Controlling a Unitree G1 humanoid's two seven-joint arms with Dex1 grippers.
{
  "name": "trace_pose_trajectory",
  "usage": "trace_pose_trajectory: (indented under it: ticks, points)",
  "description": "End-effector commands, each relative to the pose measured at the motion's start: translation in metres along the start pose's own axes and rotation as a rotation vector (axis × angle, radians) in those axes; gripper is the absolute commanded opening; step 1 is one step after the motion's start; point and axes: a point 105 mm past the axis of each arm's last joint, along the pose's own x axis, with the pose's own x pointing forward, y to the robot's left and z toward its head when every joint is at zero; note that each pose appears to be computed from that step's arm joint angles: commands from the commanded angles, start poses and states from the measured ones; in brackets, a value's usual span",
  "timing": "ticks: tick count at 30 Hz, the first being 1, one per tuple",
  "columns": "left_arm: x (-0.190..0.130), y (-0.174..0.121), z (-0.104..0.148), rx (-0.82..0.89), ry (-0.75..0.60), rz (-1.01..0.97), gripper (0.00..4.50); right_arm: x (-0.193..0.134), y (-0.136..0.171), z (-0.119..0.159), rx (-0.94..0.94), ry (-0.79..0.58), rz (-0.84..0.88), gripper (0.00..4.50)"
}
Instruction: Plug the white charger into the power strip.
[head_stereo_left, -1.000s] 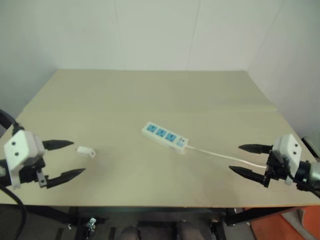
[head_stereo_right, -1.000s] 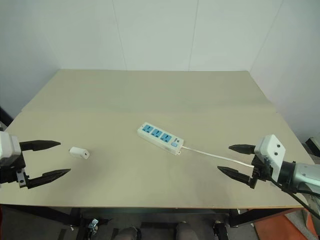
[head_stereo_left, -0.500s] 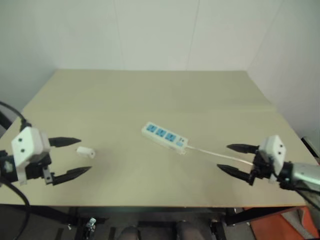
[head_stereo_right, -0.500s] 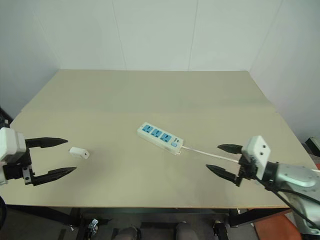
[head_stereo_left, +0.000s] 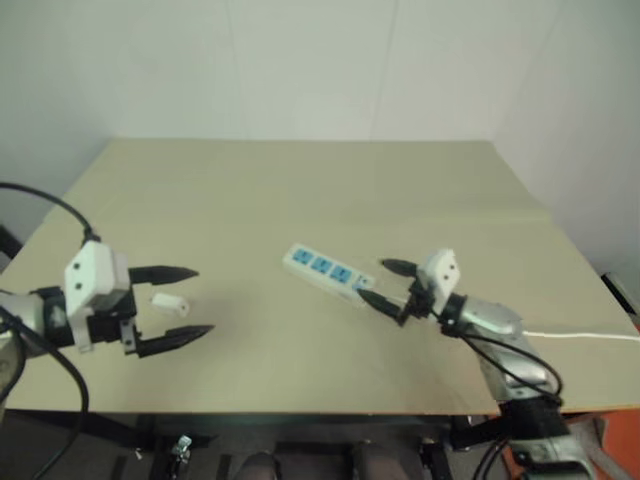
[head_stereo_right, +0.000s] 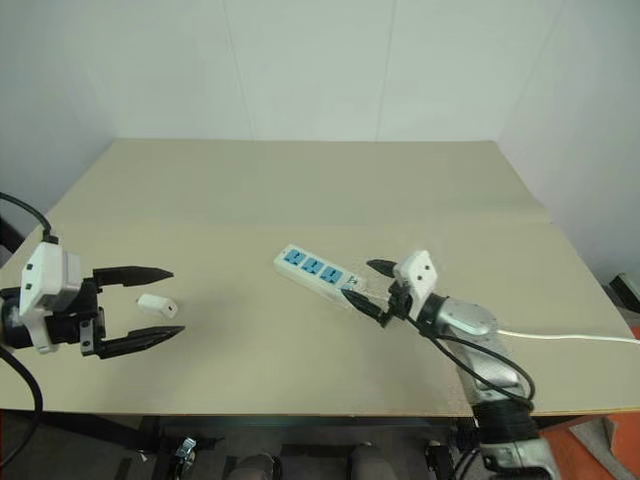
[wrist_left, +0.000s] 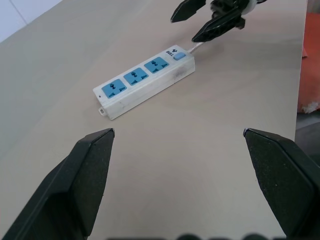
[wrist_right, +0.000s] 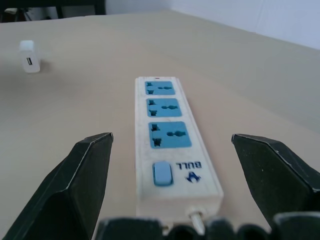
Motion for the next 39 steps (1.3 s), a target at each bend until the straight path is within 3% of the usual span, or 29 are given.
trace_pose_trajectory:
  ticks: [1, 9, 18, 27, 37, 39]
  points:
    - [-0.002, 0.002, 0.007, 0.053, 0.0, -0.003, 4.5, 0.012, 0.0, 0.001, -0.034, -0.024, 0.015, 4.47]
    - [-0.006, -0.001, 0.003, 0.05, 0.008, 0.001, 4.5, 0.023, -0.007, -0.022, -0.034, 0.017, 0.013, 4.47]
    - [-0.01, -0.001, 0.002, 0.057, 0.014, 0.007, 4.5, 0.03, -0.013, -0.026, -0.006, 0.002, 0.012, 4.47]
    - [-0.011, 0.002, 0.002, 0.065, 0.019, 0.003, 4.5, 0.033, 0.007, -0.048, 0.074, 0.06, 0.139, 4.47]
    - [-0.014, 0.003, 0.002, 0.069, 0.026, 0.004, 4.5, 0.04, 0.017, -0.063, 0.121, 0.093, 0.162, 4.47]
    - [-0.014, 0.003, 0.002, 0.07, 0.028, 0.007, 4.5, 0.041, 0.02, -0.065, 0.124, 0.097, 0.177, 4.1]
